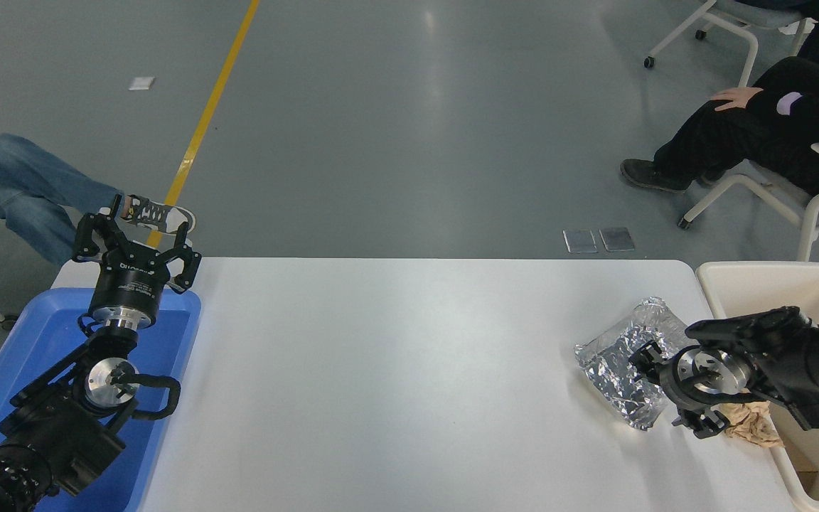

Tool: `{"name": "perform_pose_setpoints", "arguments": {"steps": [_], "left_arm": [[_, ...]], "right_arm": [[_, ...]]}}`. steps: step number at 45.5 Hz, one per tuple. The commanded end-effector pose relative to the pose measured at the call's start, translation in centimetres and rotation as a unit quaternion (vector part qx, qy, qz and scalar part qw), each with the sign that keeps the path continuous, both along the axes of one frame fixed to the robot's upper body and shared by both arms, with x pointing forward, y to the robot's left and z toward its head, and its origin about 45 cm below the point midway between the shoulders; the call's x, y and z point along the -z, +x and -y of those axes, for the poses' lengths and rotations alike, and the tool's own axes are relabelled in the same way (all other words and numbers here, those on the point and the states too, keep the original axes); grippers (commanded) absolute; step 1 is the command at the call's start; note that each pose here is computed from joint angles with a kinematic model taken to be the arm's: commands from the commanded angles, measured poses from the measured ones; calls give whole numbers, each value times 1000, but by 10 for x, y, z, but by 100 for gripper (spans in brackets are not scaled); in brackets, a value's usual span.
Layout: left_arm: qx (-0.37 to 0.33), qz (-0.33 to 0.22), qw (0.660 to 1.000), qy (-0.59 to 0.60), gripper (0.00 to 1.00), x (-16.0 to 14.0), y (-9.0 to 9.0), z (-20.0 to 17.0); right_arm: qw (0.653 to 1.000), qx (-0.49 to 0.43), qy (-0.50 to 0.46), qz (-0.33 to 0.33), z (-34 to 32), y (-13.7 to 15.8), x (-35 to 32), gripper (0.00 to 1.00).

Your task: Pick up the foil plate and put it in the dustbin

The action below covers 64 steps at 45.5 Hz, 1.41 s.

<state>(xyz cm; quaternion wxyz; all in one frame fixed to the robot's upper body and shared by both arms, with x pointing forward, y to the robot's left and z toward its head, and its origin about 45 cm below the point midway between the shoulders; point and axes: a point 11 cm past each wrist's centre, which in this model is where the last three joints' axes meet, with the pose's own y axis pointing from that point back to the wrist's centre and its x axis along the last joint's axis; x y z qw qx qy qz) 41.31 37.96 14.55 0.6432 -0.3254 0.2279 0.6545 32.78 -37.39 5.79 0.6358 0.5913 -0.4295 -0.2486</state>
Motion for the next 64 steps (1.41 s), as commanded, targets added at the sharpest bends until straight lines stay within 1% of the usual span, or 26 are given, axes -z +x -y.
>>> {"name": "perform_pose_setpoints", "arguments": {"steps": [1, 3, 6, 12, 14, 15, 21, 32, 40, 45, 54, 58, 63, 64], "left_arm": [[0, 0, 1000, 0, 99, 0, 0, 0], [0, 0, 1000, 0, 99, 0, 0, 0], [1, 0, 1000, 0, 99, 0, 0, 0], [0, 0, 1000, 0, 99, 0, 0, 0], [0, 0, 1000, 0, 99, 0, 0, 0], [0, 0, 1000, 0, 99, 0, 0, 0], [0, 0, 1000, 0, 99, 0, 0, 0], [0, 0, 1000, 0, 99, 0, 0, 0], [1, 1, 1000, 0, 99, 0, 0, 0], [1, 1, 1000, 0, 99, 0, 0, 0], [1, 0, 1000, 0, 99, 0, 0, 0], [1, 0, 1000, 0, 99, 0, 0, 0], [1, -1, 1000, 1, 99, 0, 0, 0], [1, 0, 1000, 0, 99, 0, 0, 0]], "right_arm": [[1000, -5, -10, -2, 9, -2, -1, 37], [1000, -6, -12, -1, 10, -1, -2, 33], [1000, -8, -10, -6, 10, -3, -2, 22], [1000, -7, -6, -15, 12, -8, -2, 10], [1000, -9, -2, -20, 9, -11, -1, 2], [1000, -8, 0, -21, 8, -11, -1, 0], [999, -11, 11, -32, 0, -18, 1, 0], [1000, -8, 10, -25, 6, -11, -12, 0], [999, -28, -5, -23, 14, -4, -42, 0], [999, -43, 6, -26, 12, 2, -70, 0], [987, -138, 66, -55, -24, 20, -143, 0], [974, -193, 100, -65, -44, 30, -181, 0], [952, -265, 122, -88, -65, 36, -220, 0], [946, -286, 125, -87, -74, 39, -236, 0]]}}
